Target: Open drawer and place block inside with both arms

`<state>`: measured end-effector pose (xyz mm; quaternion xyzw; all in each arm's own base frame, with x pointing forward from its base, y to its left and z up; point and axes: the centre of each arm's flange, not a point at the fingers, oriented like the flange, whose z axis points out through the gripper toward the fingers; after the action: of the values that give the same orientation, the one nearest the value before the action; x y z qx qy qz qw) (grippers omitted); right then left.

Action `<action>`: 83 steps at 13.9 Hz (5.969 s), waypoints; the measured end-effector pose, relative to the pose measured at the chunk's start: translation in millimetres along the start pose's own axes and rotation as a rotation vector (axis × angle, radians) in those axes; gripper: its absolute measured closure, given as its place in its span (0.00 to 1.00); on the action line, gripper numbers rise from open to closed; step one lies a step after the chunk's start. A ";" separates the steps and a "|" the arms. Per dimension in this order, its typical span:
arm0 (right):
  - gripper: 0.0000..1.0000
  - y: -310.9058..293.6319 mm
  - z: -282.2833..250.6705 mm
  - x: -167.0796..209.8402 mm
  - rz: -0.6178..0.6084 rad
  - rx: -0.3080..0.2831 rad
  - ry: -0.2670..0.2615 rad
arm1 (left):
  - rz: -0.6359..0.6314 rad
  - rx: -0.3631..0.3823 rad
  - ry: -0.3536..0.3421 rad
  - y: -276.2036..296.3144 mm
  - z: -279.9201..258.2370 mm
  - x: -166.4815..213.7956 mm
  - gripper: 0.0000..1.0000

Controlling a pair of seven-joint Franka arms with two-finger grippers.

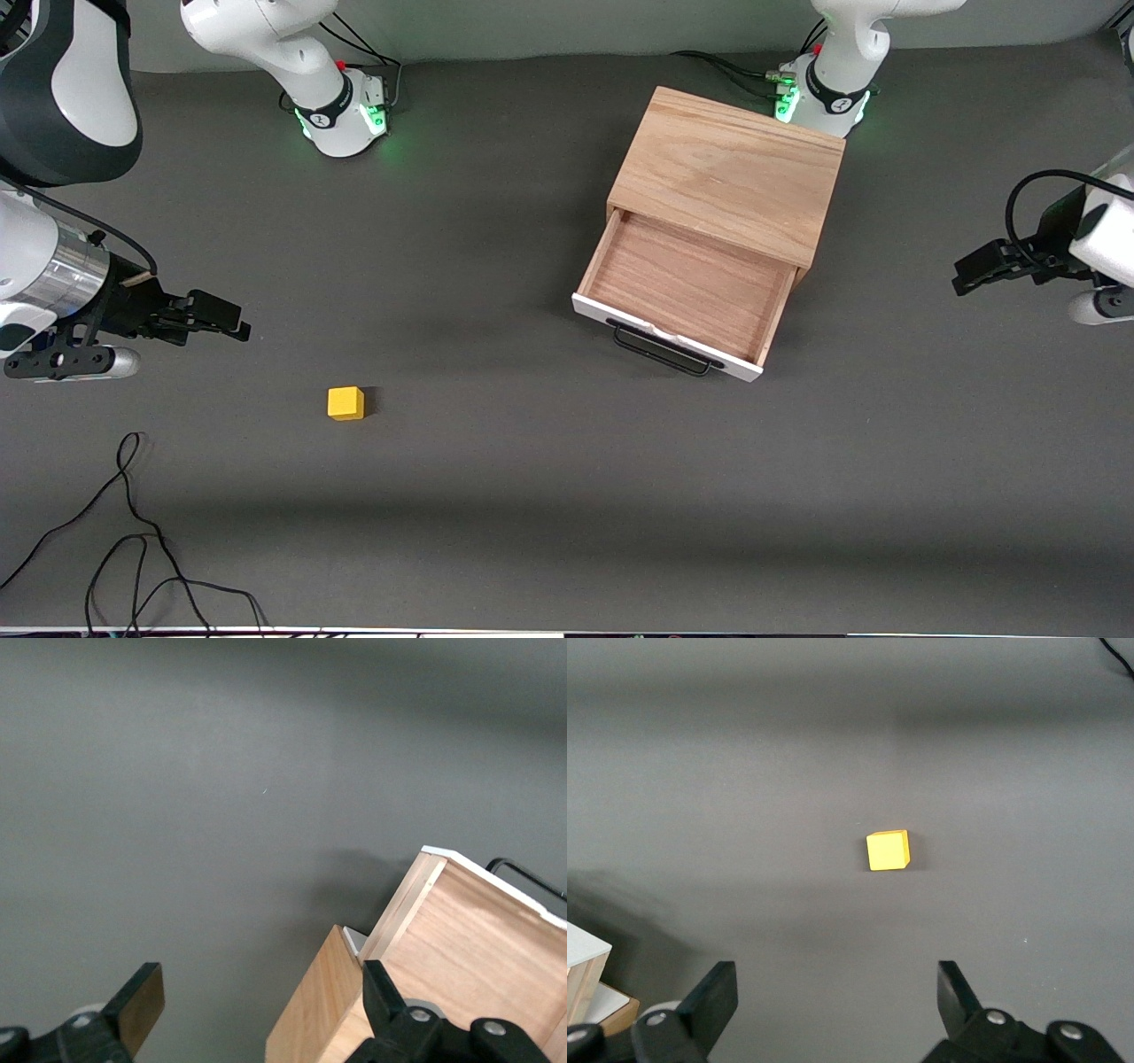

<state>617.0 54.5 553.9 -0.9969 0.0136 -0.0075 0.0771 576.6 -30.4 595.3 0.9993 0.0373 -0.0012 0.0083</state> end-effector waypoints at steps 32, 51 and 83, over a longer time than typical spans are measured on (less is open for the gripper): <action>0.00 -12.3 -4.2 4.1 -0.028 0.003 0.047 | 0.100 0.004 -0.022 -11.1 12.8 -8.9 0.00; 0.00 -28.5 158.1 33.8 -0.008 -0.191 -0.116 | 0.102 0.003 -0.020 -10.5 10.6 -10.0 0.00; 0.45 -80.2 196.7 45.0 0.076 -0.084 -0.118 | 0.103 0.004 -0.027 -10.1 11.7 -10.7 0.00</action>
<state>667.4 162.6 372.4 -0.9967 0.0472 0.0549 0.0359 565.2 -21.4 583.4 0.9998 -0.0142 -0.0142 0.0067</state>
